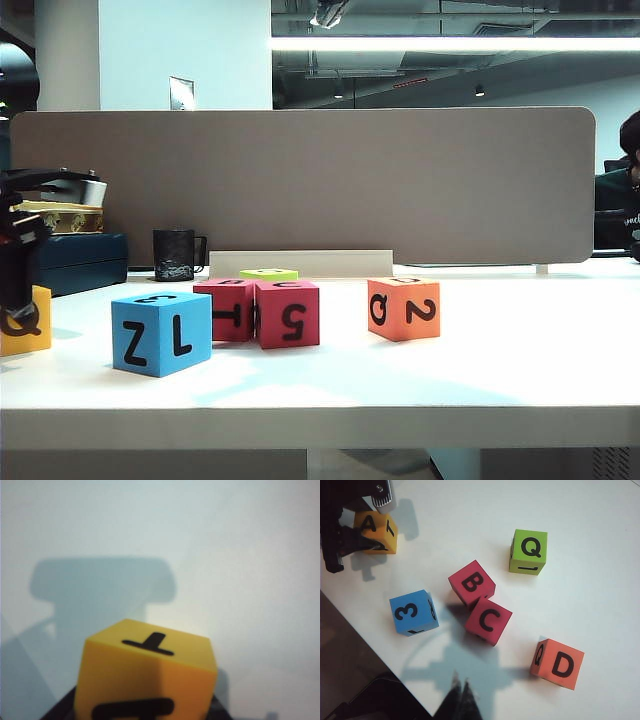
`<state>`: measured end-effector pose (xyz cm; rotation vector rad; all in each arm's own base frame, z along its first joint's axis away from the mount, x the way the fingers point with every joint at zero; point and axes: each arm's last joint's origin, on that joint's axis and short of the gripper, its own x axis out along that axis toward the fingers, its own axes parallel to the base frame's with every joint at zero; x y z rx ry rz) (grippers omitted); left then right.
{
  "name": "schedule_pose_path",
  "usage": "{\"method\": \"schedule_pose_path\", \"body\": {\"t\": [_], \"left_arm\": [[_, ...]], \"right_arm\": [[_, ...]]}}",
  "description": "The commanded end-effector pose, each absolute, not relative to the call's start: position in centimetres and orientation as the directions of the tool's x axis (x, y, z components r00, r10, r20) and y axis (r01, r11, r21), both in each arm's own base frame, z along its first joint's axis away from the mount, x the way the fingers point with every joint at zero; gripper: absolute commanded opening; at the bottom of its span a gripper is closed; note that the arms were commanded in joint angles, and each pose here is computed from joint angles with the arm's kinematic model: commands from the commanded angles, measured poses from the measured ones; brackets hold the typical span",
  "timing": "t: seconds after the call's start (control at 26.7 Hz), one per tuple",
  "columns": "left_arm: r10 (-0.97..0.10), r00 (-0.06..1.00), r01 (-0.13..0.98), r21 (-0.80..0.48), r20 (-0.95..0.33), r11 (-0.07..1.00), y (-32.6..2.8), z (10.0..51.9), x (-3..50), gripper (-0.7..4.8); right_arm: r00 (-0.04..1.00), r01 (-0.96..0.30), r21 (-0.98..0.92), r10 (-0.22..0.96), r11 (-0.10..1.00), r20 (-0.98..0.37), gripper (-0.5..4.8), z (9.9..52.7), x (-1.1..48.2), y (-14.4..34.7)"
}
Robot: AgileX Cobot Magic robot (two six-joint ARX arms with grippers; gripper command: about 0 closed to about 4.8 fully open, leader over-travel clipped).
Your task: Select the appropriate blocks from the scattered letter blocks on the table and arrange them in a row to spell out "ABCD".
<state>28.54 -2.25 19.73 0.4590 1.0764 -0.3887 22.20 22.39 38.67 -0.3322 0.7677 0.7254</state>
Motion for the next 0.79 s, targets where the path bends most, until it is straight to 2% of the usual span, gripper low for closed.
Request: {"method": "schedule_pose_path", "body": {"t": [0.04,0.07,0.26,0.41,0.79], "left_arm": [[-0.079,0.423,0.526,0.174,-0.903,0.832,-2.2,19.8,28.5,2.3],[-0.08,0.423,0.527,0.174,-0.903,0.832,-2.2,19.8,28.5,2.04],[-0.097,0.439,0.54,0.176,-0.893,0.823,-2.8,19.9,28.6,2.03],[-0.166,0.453,0.586,0.152,-0.876,0.796,-3.9,20.1,28.7,2.03],[-0.256,0.56,0.629,0.203,-0.788,0.751,-6.1,20.8,29.7,2.03]], "right_arm": [[0.508,-0.703,-0.015,0.487,0.711,-0.71,-0.04,39.1,22.2,22.4],[0.511,-0.703,-0.015,0.49,0.711,-0.707,-0.04,39.1,22.2,22.4],[0.515,-0.703,-0.015,0.494,0.711,-0.701,-0.04,39.1,22.2,22.5],[0.516,-0.703,-0.015,0.495,0.712,-0.7,-0.04,39.2,22.3,22.5],[0.521,-0.702,-0.015,0.499,0.712,-0.693,-0.04,39.2,22.4,22.6]]}}
